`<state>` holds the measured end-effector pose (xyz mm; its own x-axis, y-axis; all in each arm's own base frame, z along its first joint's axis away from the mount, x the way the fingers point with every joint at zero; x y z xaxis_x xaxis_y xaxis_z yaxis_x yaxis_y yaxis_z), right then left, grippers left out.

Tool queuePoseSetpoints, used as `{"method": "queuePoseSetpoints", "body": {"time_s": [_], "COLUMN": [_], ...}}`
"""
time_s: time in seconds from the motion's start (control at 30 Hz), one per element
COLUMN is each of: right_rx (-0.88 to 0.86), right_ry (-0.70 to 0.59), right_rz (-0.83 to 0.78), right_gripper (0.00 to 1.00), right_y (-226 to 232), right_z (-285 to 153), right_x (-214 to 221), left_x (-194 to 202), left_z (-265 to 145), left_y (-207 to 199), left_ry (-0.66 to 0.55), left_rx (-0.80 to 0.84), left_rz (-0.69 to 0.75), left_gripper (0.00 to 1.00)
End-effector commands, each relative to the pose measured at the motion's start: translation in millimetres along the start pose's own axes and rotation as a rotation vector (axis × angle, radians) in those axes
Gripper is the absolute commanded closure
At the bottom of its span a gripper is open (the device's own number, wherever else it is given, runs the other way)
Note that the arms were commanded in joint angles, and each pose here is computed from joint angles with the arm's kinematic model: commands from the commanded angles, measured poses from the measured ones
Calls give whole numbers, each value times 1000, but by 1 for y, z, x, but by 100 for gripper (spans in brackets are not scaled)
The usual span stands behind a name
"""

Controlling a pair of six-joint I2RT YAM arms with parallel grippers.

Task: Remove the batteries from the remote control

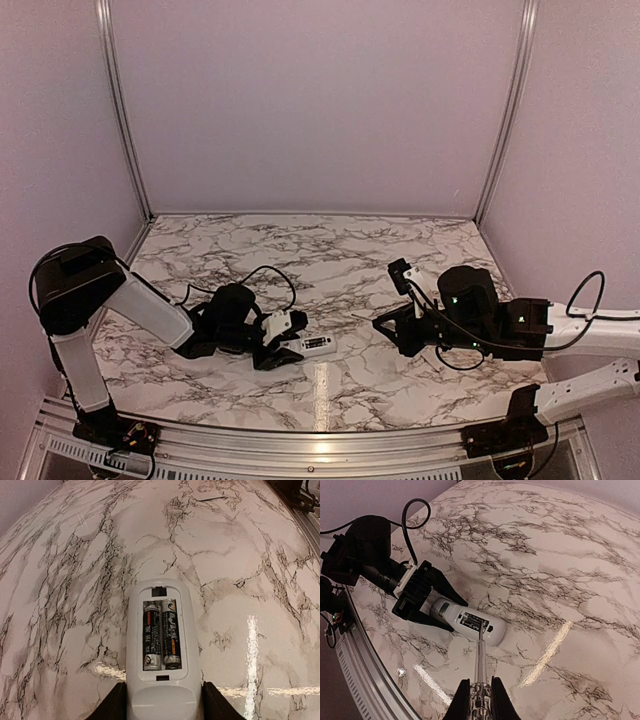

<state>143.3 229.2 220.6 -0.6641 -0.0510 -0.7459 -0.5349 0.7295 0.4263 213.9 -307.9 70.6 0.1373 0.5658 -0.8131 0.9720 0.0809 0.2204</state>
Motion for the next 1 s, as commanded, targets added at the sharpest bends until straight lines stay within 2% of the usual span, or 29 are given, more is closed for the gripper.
{"method": "queuePoseSetpoints", "body": {"time_s": [0.0,0.3,0.57,0.73,0.97], "right_rx": [8,3,-10,-42,-86], "right_ry": [-15,33,60,60,94], "right_rz": [-11,-18,-14,-24,-34], "right_gripper": [100,100,100,100,100], "right_y": [0,5,11,15,25], "right_z": [0,5,3,5,10], "right_x": [-5,-6,-12,-13,-17], "left_x": [-24,-31,-38,-41,-39], "left_z": [-15,-23,-28,-41,-45], "left_y": [2,-10,-6,-8,-12], "left_ry": [-97,-91,-77,-109,-98], "left_rx": [-99,-131,-177,-212,-192], "left_rz": [82,160,168,192,228], "left_gripper": [100,100,100,100,100]}}
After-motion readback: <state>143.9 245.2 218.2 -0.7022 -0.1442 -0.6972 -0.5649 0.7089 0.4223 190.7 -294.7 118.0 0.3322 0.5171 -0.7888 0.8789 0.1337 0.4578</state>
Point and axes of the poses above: each gripper's point midway between its finger pads, its own z axis out along the fingers, its own y axis along the line the jaws close on, x = y × z, the point moved 8 cm from there along -z, back along the fingers, and after that the axes turned 10 degrees about z, right-handed, at the moved point
